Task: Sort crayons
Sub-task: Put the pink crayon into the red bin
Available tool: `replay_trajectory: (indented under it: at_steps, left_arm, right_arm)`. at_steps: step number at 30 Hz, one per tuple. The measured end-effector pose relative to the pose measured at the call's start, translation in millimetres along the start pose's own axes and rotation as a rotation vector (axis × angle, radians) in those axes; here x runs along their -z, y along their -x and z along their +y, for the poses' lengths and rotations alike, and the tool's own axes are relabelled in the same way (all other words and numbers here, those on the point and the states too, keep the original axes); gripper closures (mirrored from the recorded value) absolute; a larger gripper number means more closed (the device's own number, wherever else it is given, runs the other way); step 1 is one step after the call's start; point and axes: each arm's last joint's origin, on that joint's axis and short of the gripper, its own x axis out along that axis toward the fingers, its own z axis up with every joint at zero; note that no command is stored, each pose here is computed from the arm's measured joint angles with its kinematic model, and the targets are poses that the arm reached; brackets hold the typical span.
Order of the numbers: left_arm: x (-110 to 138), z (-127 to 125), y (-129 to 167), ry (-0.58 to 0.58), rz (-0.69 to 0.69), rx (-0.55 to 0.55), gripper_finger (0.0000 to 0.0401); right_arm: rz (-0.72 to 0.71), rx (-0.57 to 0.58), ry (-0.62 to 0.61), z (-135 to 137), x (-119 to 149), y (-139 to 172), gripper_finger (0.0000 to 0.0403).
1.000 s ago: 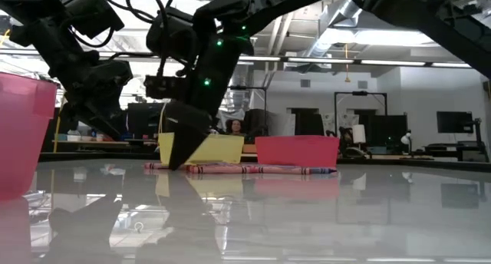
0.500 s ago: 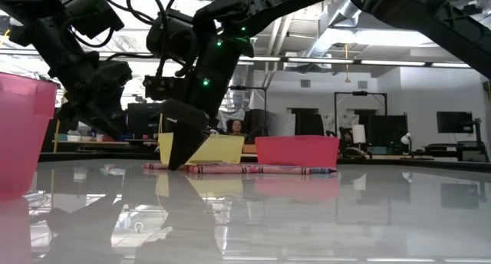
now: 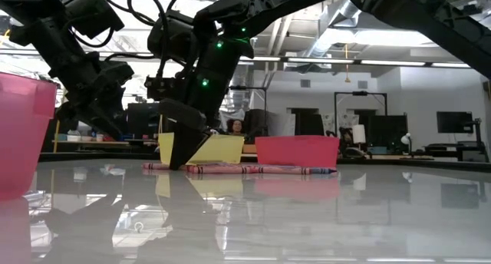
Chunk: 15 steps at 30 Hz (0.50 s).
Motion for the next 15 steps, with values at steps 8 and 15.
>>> replay_trajectory:
  at_steps: [8,15]
  left_arm:
    - [0.3,0.2,0.0,-0.001,0.003,-0.002,0.0268]
    - [0.2,0.2,0.0,-0.001,0.002,-0.002,0.0268]
  right_arm:
    - [0.016,-0.005,-0.002,-2.7,-4.7,12.2,0.0361]
    - [0.028,-0.002,0.000,-10.3,-14.0,41.1,0.0361]
